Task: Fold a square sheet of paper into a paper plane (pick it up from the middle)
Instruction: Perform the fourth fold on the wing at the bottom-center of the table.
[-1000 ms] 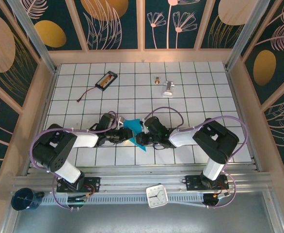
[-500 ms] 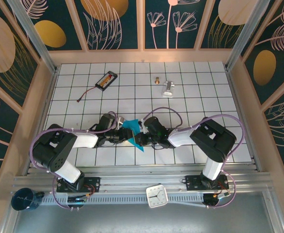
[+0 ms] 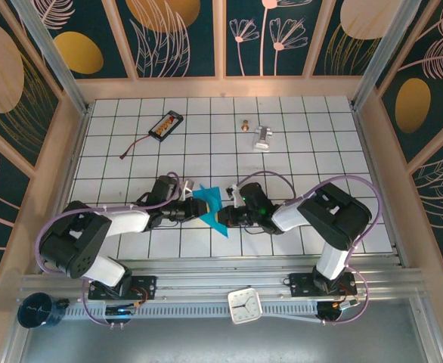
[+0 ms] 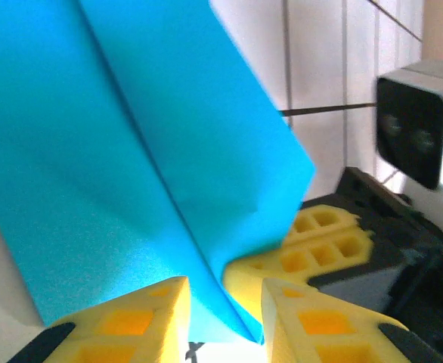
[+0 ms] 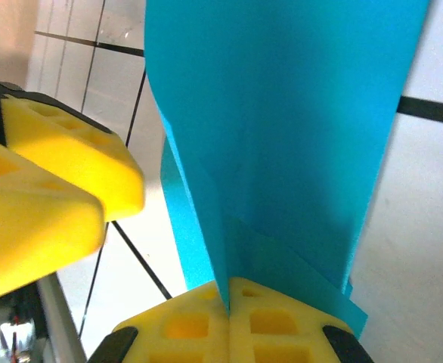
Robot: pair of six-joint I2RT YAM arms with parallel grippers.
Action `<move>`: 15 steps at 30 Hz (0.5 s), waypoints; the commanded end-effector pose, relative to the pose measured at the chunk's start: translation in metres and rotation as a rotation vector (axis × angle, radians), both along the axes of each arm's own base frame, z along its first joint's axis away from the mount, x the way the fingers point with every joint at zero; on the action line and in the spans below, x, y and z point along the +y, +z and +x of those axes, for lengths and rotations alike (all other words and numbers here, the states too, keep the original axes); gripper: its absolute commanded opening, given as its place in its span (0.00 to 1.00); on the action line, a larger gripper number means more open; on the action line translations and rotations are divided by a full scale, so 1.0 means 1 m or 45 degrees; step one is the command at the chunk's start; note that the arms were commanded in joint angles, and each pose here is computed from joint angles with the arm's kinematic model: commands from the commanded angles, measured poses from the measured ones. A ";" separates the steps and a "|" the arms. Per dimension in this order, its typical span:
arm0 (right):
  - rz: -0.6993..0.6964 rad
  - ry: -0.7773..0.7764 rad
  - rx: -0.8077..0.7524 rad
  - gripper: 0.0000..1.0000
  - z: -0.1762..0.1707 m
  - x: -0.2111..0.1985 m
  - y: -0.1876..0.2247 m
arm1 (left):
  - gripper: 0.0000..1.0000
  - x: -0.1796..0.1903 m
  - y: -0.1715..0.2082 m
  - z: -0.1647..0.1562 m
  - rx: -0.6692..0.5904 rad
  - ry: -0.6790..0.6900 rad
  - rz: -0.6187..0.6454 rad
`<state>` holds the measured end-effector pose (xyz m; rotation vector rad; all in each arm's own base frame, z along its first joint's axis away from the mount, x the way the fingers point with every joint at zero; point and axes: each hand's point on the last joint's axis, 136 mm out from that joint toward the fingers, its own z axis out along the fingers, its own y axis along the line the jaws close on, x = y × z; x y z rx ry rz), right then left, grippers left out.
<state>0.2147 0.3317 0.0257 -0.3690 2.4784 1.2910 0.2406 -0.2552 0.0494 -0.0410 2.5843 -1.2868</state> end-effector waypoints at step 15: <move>0.209 0.008 0.239 0.00 -0.015 -0.009 -0.007 | 0.21 -0.033 0.012 0.018 -0.019 -0.160 -0.081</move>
